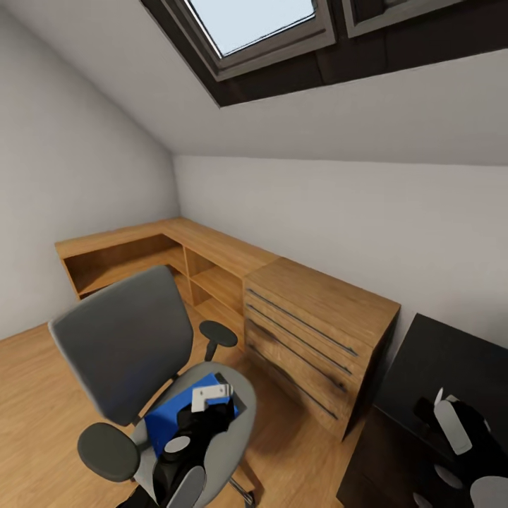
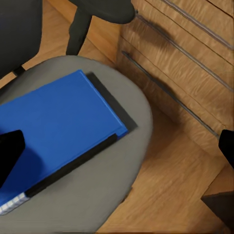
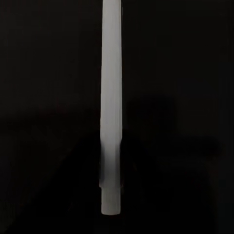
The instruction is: In the bedroom, organize the workspace by keeping the computer under the desk, ensuring the monitor is on the desk, placing the keyboard on the desk next to the monitor, placing the mouse on the desk next to the keyboard, moving the folder from the swivel chair onto the desk next to the mouse, stacking the notebook on top of the folder with the pen on top of the notebook, and positioning the swivel chair next to the desk.
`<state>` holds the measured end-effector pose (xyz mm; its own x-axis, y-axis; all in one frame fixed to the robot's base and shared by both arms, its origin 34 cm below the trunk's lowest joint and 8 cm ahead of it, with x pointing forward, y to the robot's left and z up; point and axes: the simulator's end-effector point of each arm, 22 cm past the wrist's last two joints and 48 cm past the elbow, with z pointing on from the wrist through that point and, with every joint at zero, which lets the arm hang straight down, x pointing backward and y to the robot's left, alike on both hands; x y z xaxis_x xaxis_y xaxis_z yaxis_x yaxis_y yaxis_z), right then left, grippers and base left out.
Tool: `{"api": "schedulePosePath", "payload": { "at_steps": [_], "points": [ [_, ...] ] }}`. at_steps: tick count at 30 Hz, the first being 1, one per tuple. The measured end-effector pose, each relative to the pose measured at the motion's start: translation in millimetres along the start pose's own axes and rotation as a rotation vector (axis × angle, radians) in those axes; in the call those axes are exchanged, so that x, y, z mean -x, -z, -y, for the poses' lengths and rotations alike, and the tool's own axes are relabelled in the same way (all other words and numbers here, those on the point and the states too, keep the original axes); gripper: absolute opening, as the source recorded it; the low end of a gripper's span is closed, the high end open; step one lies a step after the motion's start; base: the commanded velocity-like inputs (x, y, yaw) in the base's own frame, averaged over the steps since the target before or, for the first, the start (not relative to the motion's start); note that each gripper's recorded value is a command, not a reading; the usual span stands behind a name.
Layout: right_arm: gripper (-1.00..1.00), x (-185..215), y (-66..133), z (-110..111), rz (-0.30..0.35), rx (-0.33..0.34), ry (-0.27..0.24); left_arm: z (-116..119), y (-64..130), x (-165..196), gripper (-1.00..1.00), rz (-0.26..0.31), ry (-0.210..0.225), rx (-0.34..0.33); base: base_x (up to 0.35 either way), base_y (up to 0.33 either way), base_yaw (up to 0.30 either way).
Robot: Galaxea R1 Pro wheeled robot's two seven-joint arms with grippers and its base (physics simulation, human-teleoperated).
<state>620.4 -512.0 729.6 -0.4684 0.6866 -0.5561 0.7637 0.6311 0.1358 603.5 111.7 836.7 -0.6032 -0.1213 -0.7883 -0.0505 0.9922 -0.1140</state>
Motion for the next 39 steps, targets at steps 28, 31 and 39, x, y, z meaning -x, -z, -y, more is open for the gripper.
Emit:
{"api": "schedulePosePath", "payload": {
  "at_steps": [28,31,39],
  "points": [
    [1.0,7.7,-6.5,-7.3,0.043,0.025,-0.004,-14.1,-7.4,-17.1,1.0,-0.007,-0.012,0.076,0.0,0.0,0.0],
    [1.0,7.7,-6.5,-7.4,0.043,0.025,-0.004,-14.2,-7.4,-17.1,1.0,-0.008,-0.012,0.076,0.0,0.0,0.0],
    [1.0,7.7,-6.4,-7.5,0.042,0.025,-0.005,-14.1,-7.6,-17.6,1.0,-0.009,-0.012,0.076,0.0,0.0,0.0]
  ]
}}
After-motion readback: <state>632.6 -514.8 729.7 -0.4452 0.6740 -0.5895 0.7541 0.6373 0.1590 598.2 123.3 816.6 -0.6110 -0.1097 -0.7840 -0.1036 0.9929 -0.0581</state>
